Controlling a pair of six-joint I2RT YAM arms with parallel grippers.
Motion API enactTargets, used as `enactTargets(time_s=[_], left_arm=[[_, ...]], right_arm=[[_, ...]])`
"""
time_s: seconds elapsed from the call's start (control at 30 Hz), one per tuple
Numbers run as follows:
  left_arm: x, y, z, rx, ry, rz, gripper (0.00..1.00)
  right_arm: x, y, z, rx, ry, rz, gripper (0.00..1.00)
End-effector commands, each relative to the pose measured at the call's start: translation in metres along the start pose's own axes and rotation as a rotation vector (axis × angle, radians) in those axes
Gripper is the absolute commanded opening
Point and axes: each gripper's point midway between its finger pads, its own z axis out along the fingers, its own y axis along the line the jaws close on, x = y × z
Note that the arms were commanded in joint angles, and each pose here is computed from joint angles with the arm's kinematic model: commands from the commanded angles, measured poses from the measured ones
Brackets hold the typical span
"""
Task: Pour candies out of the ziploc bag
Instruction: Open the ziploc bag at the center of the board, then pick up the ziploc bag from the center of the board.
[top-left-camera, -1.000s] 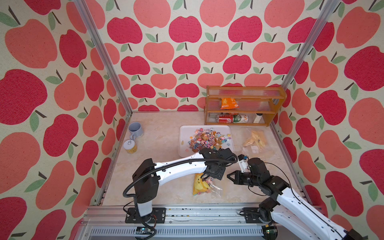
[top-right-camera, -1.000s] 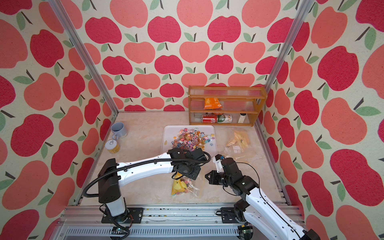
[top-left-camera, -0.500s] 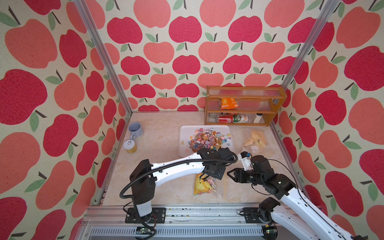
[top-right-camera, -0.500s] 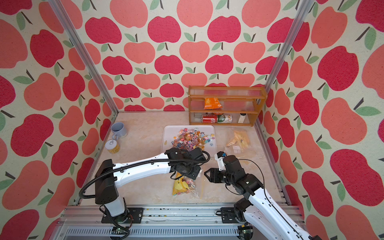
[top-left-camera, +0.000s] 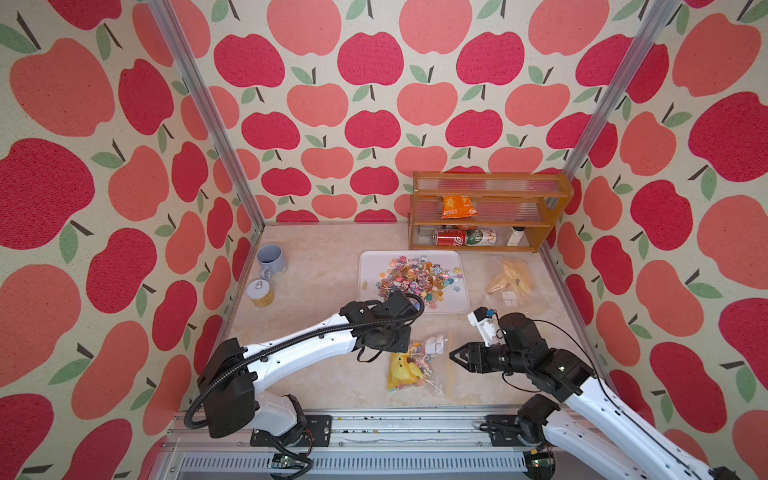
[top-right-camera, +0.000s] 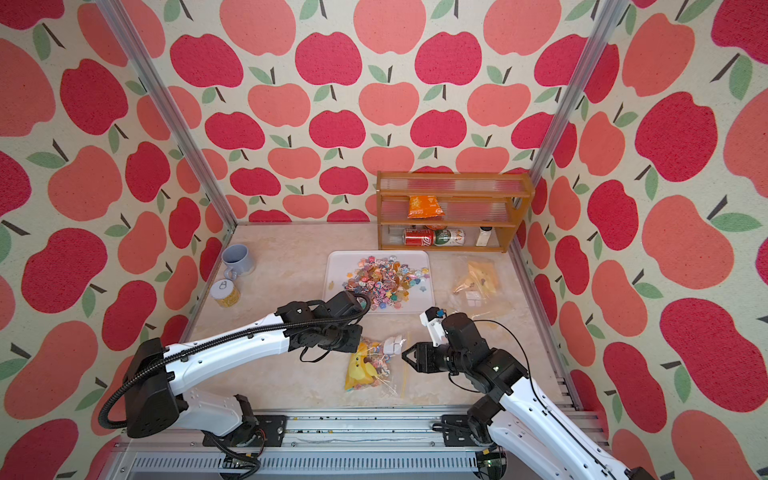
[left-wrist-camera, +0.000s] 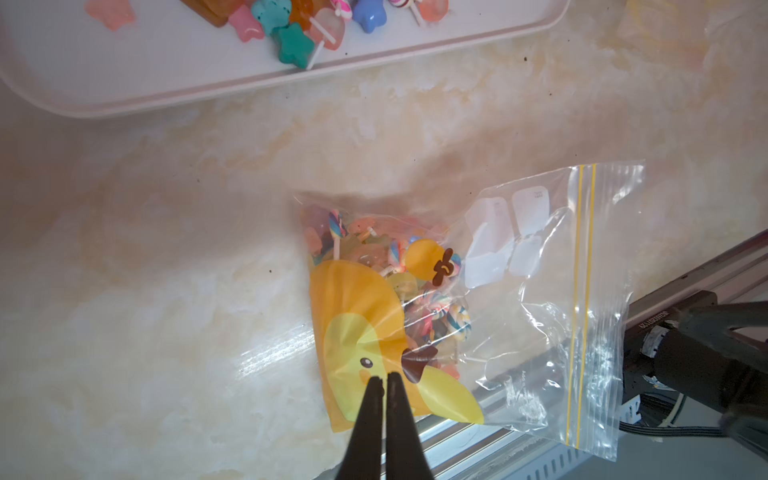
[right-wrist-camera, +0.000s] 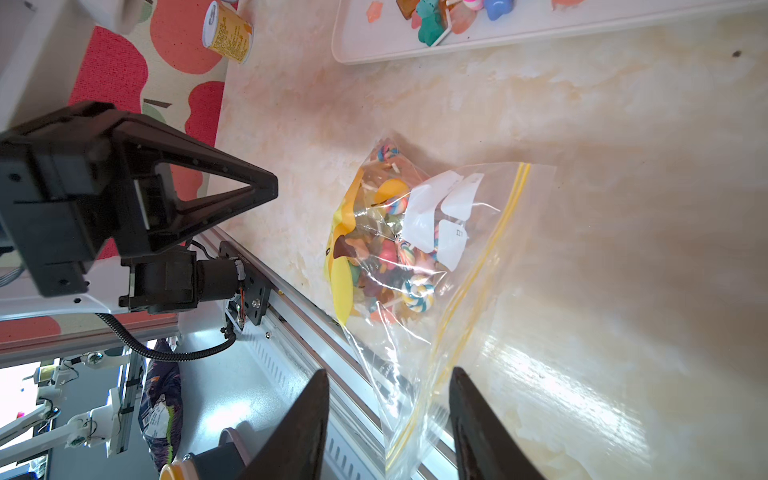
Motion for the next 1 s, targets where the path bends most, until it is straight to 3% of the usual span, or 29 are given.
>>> enactTargets(time_s=[0.0,0.37,0.47,0.7,0.77,0.87,0.9,0.97], left_arm=[[-0.001,-0.006,-0.002,0.069,-0.014,-0.056,0.00],[0.001,0.003,-0.006,0.086,-0.029,-0.077,0.04],[0.002,0.003,-0.005,0.084,-0.027,-0.080,0.14],[0.007,0.009,0.004,0.122,-0.035,-0.127,0.51],[0.010,0.009,0.010,0.152,-0.025,-0.150,0.56],[0.016,0.012,0.022,0.175,-0.005,-0.178,0.61],[0.018,0.012,0.026,0.188,0.001,-0.184,0.62],[0.020,0.010,0.033,0.212,0.009,-0.197,0.62]], right_arm=[[0.001,0.000,0.012,-0.015,0.010,0.029,0.47],[0.001,-0.007,0.027,0.005,0.029,0.051,0.47],[0.003,-0.010,0.036,0.002,0.045,0.061,0.47],[0.006,-0.017,0.049,0.047,0.078,0.059,0.48],[0.005,-0.016,0.052,0.041,0.072,0.059,0.47],[0.003,-0.014,0.059,0.026,0.073,0.071,0.39],[0.002,-0.014,0.061,0.023,0.076,0.075,0.31],[0.000,-0.012,0.065,0.010,0.075,0.081,0.00]])
